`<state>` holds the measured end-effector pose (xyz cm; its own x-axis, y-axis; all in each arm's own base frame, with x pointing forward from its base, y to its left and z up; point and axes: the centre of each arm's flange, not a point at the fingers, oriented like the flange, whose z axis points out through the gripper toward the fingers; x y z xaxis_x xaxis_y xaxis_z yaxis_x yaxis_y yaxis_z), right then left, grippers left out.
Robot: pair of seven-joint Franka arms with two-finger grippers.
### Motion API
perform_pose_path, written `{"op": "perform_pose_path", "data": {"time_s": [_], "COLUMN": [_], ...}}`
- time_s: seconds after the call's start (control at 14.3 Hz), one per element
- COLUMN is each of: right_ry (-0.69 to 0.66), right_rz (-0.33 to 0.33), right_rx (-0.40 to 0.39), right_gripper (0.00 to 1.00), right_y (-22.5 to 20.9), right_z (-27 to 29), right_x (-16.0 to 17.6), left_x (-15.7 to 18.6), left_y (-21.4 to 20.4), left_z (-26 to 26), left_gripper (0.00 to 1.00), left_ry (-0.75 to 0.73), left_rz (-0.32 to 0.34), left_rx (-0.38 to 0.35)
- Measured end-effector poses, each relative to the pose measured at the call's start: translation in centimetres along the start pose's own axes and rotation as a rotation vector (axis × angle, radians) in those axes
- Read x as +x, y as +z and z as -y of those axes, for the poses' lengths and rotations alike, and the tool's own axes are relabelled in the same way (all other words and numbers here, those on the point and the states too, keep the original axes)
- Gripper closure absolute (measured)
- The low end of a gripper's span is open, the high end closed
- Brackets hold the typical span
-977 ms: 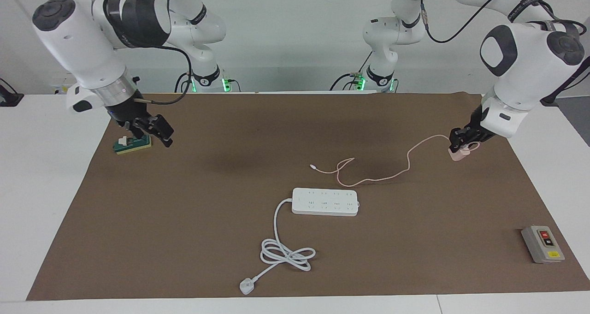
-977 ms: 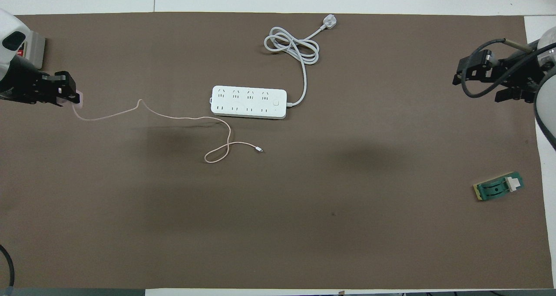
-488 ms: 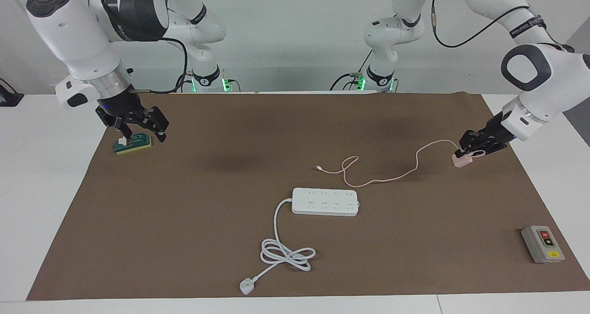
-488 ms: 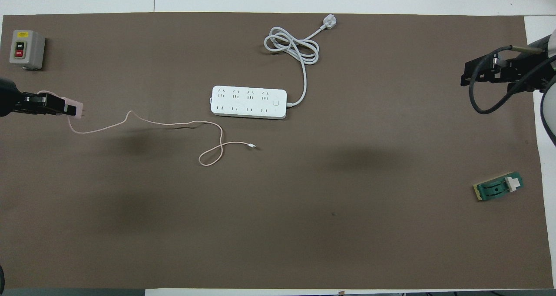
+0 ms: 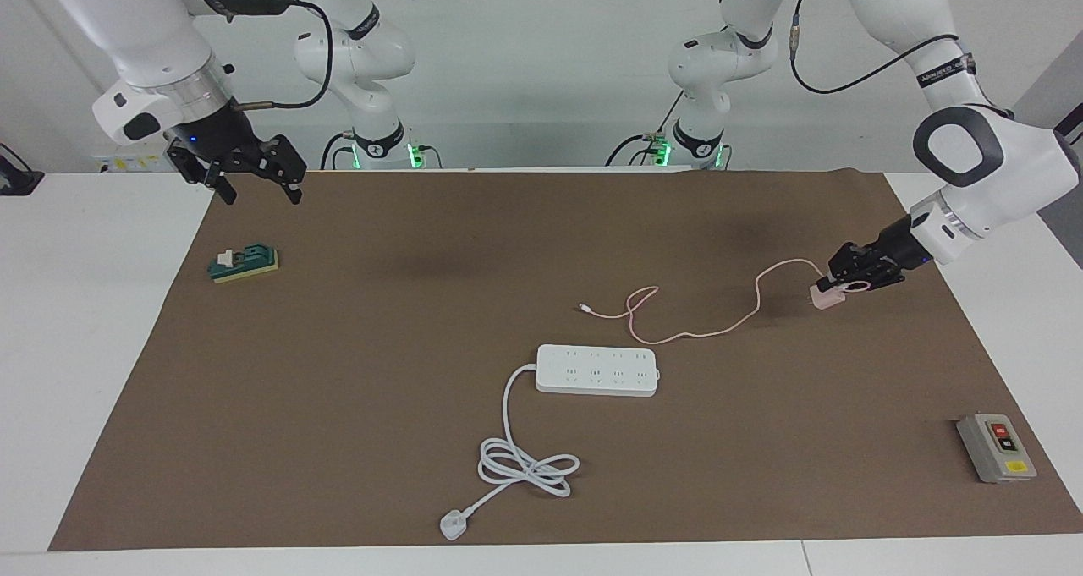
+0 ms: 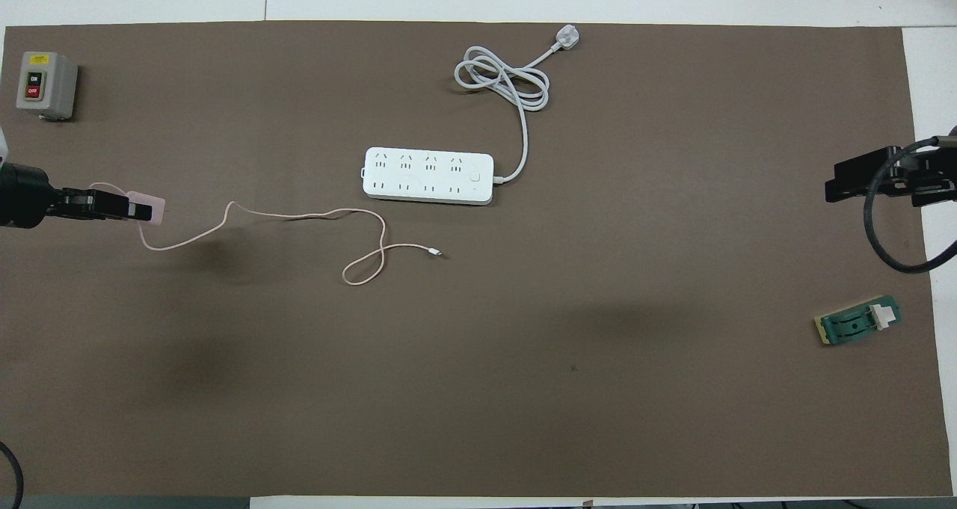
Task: Unplug charger and place it aside
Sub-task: 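Lower the pink charger onto the mat with the left gripper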
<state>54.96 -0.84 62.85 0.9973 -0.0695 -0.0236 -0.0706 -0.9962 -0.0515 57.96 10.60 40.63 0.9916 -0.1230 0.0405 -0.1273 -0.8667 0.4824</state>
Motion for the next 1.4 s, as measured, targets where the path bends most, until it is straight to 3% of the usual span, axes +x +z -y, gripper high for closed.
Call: {"op": "perform_pose_path", "data": {"time_s": [0.35,0.7,0.91,1.12,1.26,1.4], "right_ry": [-0.012,-0.115,-0.102,-0.054,-0.051,-0.055], "right_rz": [-0.063,0.005,0.034,0.02,0.016,0.015], "right_rx": [-0.003,-0.079,-0.079,-0.064,-0.061,-0.059], "right_gripper": [0.0,0.0,0.0,0.0,0.0,0.0], "right_y": [-0.6,3.1,4.5,3.8,3.1,2.9], "right_z": [-0.2,-0.9,-1.9,-4.8,-5.7,-5.5], "right_x": [0.6,2.1,2.8,2.9,2.7,2.5], "left_x": [-2.2,-5.0,-6.6,-8.2,-8.2,-8.2], "left_y": [3.0,6.1,7.6,8.0,8.1,8.1], "left_z": [2.6,4.7,5.9,7.7,7.6,7.5], "left_gripper": [0.66,0.66,0.66,0.66,0.52,0.25], "left_ry": [0.025,0.029,0.036,0.039,0.032,0.032], "left_rz": [-0.022,-0.035,-0.032,-0.047,-0.059,-0.061], "left_rx": [-0.073,-0.158,-0.176,-0.188,-0.2,-0.203]}}
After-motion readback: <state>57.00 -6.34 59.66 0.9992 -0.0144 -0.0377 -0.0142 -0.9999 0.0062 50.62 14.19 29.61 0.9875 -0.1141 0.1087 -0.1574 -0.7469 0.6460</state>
